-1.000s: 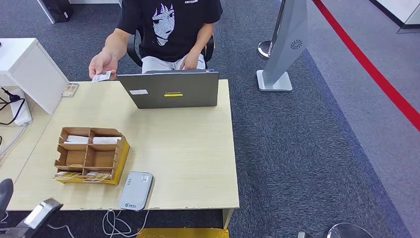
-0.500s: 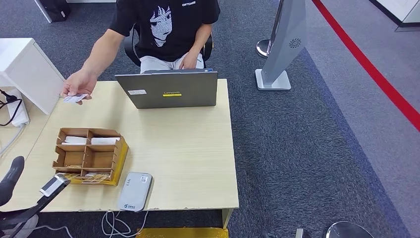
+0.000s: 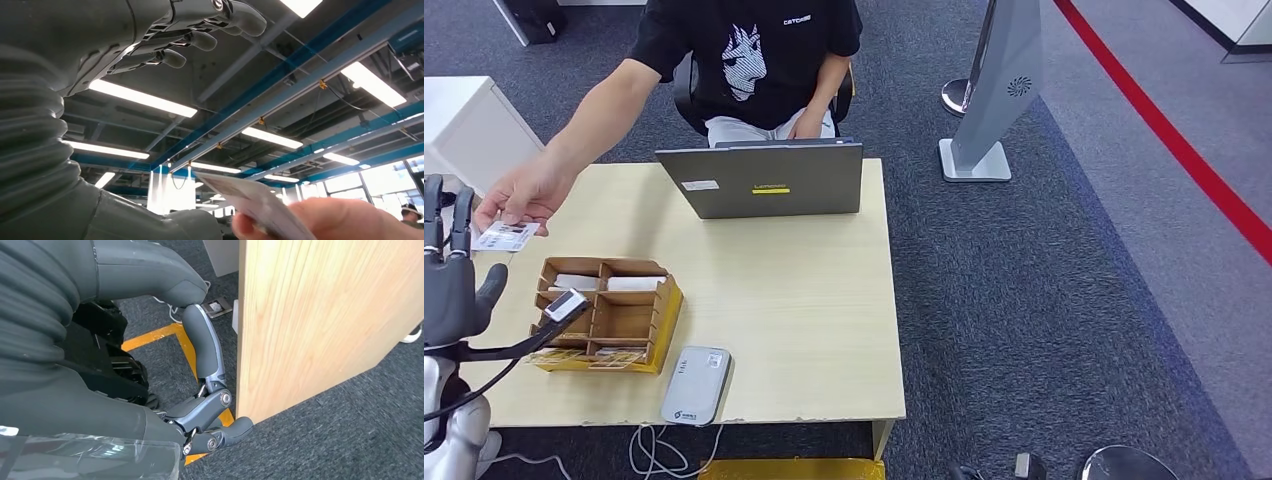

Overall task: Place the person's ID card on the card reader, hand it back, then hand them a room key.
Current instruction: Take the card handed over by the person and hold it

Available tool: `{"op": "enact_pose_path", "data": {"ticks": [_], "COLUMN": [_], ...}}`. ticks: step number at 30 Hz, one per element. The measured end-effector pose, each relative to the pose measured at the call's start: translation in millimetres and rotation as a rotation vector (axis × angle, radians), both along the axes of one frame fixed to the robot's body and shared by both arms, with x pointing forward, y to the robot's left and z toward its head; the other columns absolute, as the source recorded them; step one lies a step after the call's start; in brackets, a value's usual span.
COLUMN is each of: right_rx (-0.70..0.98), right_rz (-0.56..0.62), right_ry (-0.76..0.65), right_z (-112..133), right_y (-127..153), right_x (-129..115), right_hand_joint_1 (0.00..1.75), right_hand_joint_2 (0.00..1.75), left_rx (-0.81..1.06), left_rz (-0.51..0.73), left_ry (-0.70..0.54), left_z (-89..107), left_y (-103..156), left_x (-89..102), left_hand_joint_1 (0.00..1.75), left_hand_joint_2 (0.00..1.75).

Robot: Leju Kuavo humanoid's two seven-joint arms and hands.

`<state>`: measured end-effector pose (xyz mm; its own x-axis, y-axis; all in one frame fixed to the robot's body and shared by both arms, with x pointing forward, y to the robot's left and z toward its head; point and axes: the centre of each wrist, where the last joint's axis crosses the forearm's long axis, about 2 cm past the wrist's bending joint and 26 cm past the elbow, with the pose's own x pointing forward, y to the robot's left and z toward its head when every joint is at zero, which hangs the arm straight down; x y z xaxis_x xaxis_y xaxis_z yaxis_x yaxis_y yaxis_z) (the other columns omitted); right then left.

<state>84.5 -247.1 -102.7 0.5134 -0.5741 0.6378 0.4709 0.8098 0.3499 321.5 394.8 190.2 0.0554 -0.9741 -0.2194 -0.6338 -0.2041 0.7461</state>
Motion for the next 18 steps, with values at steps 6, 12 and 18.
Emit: {"op": "enact_pose_path", "data": {"ticks": [6,12,18], "right_rx": [-0.003,-0.007,-0.008], "right_rz": [0.032,0.043,0.042], "right_ry": [0.008,-0.001,0.0], "right_z": [1,3,3], "right_y": [0,0,-1], "right_x": [6,15,15], "right_hand_joint_1": [0.0,0.0,0.0], "right_hand_joint_2": [1.75,1.75,1.75], "left_rx": [0.018,-0.002,-0.004], "left_rz": [-0.007,-0.017,-0.021], "left_ry": [0.089,0.161,0.177], "left_z": [9.5,16.6,18.0], "left_y": [-12,-17,-19], "left_x": [40.6,78.7,90.4], "left_hand_joint_1": [0.0,0.0,0.0], "left_hand_joint_2": [1.75,1.75,1.75]}}
